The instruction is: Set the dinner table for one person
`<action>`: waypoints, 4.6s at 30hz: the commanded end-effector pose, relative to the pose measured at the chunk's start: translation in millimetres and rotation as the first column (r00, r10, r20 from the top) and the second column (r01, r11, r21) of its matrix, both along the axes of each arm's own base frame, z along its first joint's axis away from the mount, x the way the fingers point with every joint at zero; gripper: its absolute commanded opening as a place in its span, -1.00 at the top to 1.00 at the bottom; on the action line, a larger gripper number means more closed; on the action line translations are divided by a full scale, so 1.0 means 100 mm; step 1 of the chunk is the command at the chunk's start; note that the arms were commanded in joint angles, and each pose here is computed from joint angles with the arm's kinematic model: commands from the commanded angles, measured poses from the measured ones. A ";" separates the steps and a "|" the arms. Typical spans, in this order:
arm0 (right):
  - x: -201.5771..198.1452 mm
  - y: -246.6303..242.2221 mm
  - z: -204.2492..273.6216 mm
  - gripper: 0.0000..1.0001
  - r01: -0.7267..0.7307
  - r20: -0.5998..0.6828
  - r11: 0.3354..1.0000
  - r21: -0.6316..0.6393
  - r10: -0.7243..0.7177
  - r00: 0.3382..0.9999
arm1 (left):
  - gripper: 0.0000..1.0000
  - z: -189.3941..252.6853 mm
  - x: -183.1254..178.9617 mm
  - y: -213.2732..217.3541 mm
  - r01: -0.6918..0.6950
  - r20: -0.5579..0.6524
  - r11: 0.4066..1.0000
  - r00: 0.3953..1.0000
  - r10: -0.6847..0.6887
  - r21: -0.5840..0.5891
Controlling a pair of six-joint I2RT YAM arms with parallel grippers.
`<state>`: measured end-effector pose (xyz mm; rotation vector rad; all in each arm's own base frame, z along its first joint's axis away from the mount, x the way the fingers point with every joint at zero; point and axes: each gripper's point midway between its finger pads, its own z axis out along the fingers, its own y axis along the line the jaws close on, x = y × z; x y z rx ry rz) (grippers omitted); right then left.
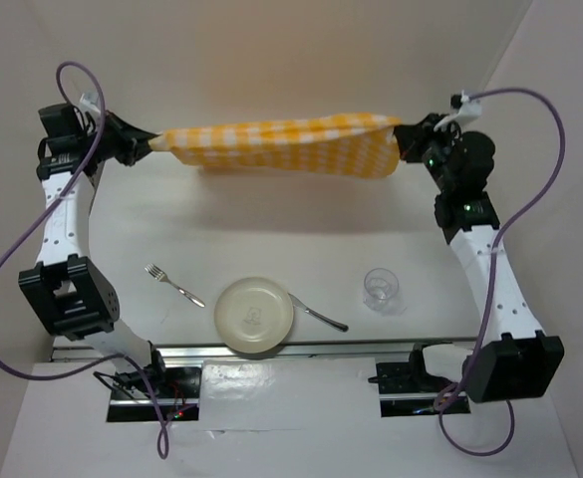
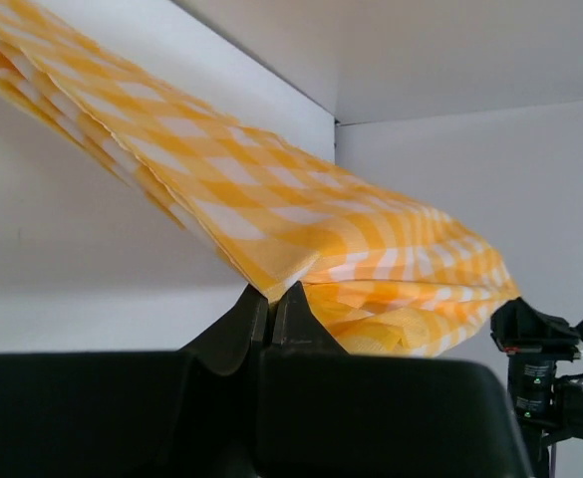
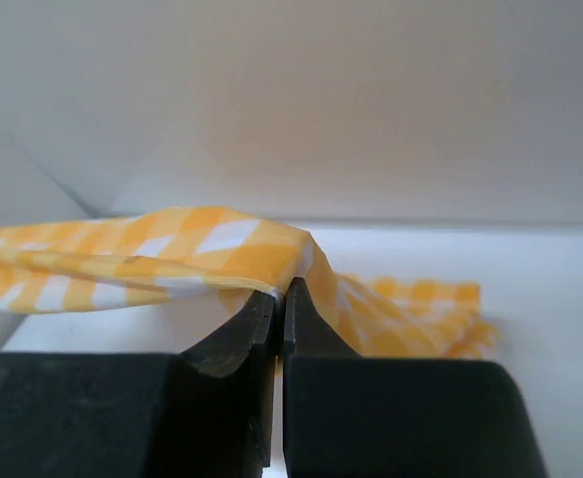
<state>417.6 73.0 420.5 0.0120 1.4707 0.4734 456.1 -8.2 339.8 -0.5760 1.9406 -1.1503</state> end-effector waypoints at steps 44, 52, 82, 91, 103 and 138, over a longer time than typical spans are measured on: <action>0.15 0.03 -4.00 -0.27 0.061 -0.956 0.997 -0.041 -0.057 0.286 | -0.23 -2.52 -0.38 0.09 0.130 -0.592 0.855 0.772 0.230 0.501; 0.58 0.01 -3.95 1.00 0.130 -0.941 0.991 0.011 -0.033 0.336 | -0.23 -2.77 0.02 0.03 0.170 -0.627 0.860 0.752 0.203 0.481; 1.10 -0.40 -4.23 1.00 0.390 -0.924 0.919 0.050 -0.106 0.367 | -0.60 -2.72 -0.29 0.16 0.190 -0.585 0.745 0.749 0.311 0.639; 1.00 -0.37 -4.26 1.00 0.380 -0.931 0.923 0.061 -0.086 0.356 | -0.30 -3.18 -0.27 0.12 0.248 -0.655 0.752 0.691 0.305 0.611; 0.78 -0.48 -4.21 1.00 0.403 -0.931 0.915 0.017 -0.132 0.339 | 1.00 -3.26 0.30 0.01 0.252 -0.651 0.784 0.720 0.239 0.567; -1.62 -0.53 -2.63 -0.65 0.402 -0.898 0.915 -0.019 -0.192 0.395 | -0.69 -0.77 -0.91 -0.14 -0.041 -0.207 0.778 0.954 0.217 0.628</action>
